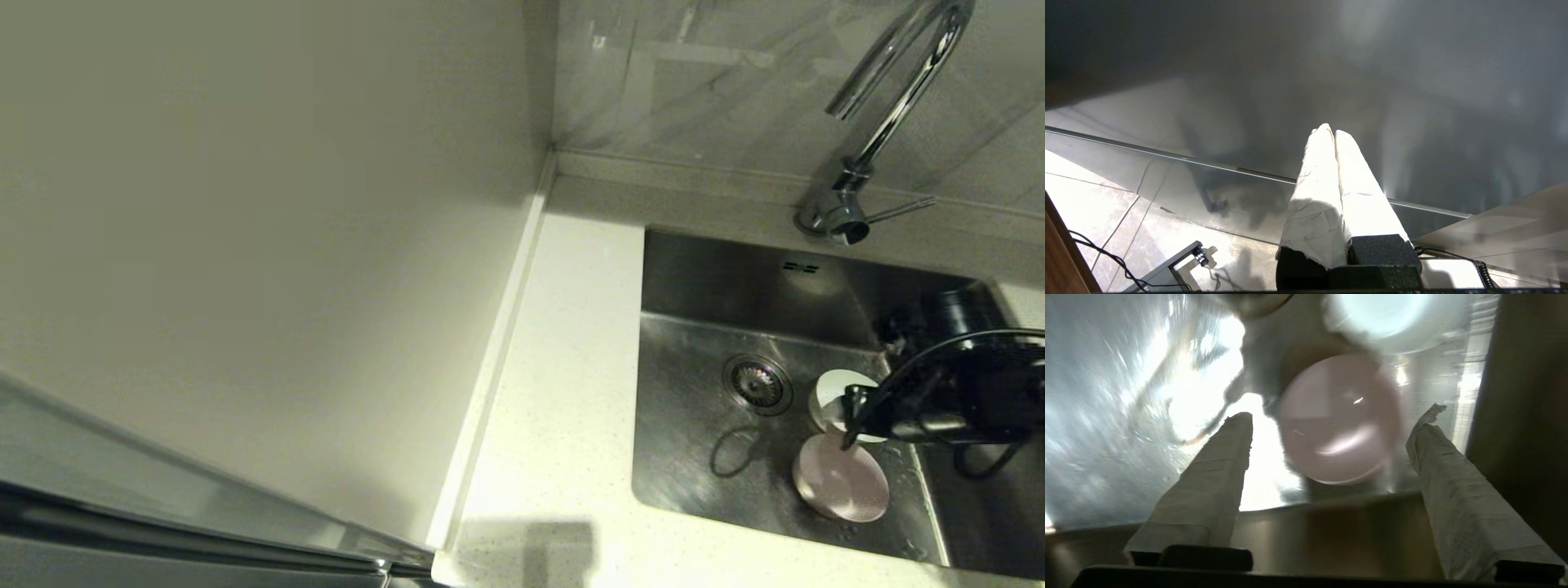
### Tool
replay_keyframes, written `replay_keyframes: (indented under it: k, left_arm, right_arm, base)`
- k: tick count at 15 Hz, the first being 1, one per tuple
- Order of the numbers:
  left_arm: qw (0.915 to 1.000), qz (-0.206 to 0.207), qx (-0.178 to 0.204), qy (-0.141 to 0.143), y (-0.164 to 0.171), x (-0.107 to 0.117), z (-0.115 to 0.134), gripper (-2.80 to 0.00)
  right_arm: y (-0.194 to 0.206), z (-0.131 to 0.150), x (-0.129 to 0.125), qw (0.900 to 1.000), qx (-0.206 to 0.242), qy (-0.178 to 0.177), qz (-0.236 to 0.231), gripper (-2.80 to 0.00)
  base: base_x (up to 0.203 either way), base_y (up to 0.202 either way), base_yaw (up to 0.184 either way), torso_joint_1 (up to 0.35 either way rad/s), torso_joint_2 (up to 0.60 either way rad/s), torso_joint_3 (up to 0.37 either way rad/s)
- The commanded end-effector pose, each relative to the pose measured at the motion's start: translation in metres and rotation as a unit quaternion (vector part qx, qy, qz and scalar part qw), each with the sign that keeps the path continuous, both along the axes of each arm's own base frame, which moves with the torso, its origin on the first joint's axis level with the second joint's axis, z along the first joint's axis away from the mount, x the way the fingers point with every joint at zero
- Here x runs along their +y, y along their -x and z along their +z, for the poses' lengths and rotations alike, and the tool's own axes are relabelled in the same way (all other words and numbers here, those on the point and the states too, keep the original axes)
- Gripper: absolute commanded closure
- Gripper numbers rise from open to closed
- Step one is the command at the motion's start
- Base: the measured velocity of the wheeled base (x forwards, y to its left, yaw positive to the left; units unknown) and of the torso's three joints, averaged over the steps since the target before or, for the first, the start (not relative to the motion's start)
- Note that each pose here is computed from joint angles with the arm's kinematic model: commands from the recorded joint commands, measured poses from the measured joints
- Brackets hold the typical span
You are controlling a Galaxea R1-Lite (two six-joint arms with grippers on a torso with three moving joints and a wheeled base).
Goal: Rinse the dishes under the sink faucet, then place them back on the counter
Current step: Put a bowl into the sink
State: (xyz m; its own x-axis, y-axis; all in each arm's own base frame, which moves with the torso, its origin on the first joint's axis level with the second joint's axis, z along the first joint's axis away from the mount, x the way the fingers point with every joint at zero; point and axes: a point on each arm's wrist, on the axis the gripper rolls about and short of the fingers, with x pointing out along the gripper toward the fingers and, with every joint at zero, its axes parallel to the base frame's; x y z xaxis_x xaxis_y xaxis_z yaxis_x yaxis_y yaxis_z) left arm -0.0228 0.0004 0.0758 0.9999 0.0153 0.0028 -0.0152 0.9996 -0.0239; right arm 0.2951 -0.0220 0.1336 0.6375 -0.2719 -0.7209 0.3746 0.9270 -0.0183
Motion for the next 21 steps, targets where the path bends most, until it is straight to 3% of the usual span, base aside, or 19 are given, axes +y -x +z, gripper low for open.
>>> replay_keyframes:
  k: [1,2,5,8,12,15,18,21]
  left_arm:
    - [1.0,0.0,-0.002,0.0,0.0,0.0,0.0,0.0]
    - [1.0,0.0,-0.002,0.0,0.0,0.0,0.0,0.0]
    - [1.0,-0.001,-0.002,0.0,0.0,0.0,0.0,0.0]
    - [1.0,0.0,-0.002,0.0,0.0,0.0,0.0,0.0]
    - [1.0,0.0,-0.002,0.0,0.0,0.0,0.0,0.0]
    - [1.0,0.0,-0.002,0.0,0.0,0.0,0.0,0.0]
    - [1.0,0.0,-0.002,0.0,0.0,0.0,0.0,0.0]
    - [1.0,0.0,-0.002,0.0,0.0,0.0,0.0,0.0]
  right_arm:
    - [0.044,0.059,-0.012,0.997,-0.073,0.004,-0.028,-2.8]
    - [0.061,0.075,-0.017,0.997,-0.068,0.004,-0.04,-2.8]
    - [0.113,0.109,-0.026,0.996,0.046,-0.003,-0.08,-2.8]
    - [0.153,0.13,-0.043,0.983,0.073,-0.018,-0.168,-2.8]
    - [0.187,0.123,-0.065,0.952,0.118,-0.104,-0.261,-2.8]
    - [0.182,0.092,-0.094,0.926,0.156,-0.167,-0.301,-2.8]
    - [0.177,0.064,-0.127,0.916,0.135,-0.167,-0.339,-2.8]
    - [0.184,0.057,-0.151,0.912,0.137,-0.162,-0.35,-2.8]
  base:
    - [0.0,0.0,0.0,0.0,0.0,0.0]
    - [0.0,0.0,0.0,0.0,0.0,0.0]
    - [0.0,0.0,0.0,0.0,0.0,0.0]
    - [0.0,0.0,0.0,0.0,0.0,0.0]
    - [0.0,0.0,0.0,0.0,0.0,0.0]
    - [0.0,0.0,0.0,0.0,0.0,0.0]
    - [0.0,0.0,0.0,0.0,0.0,0.0]
    - [0.0,0.0,0.0,0.0,0.0,0.0]
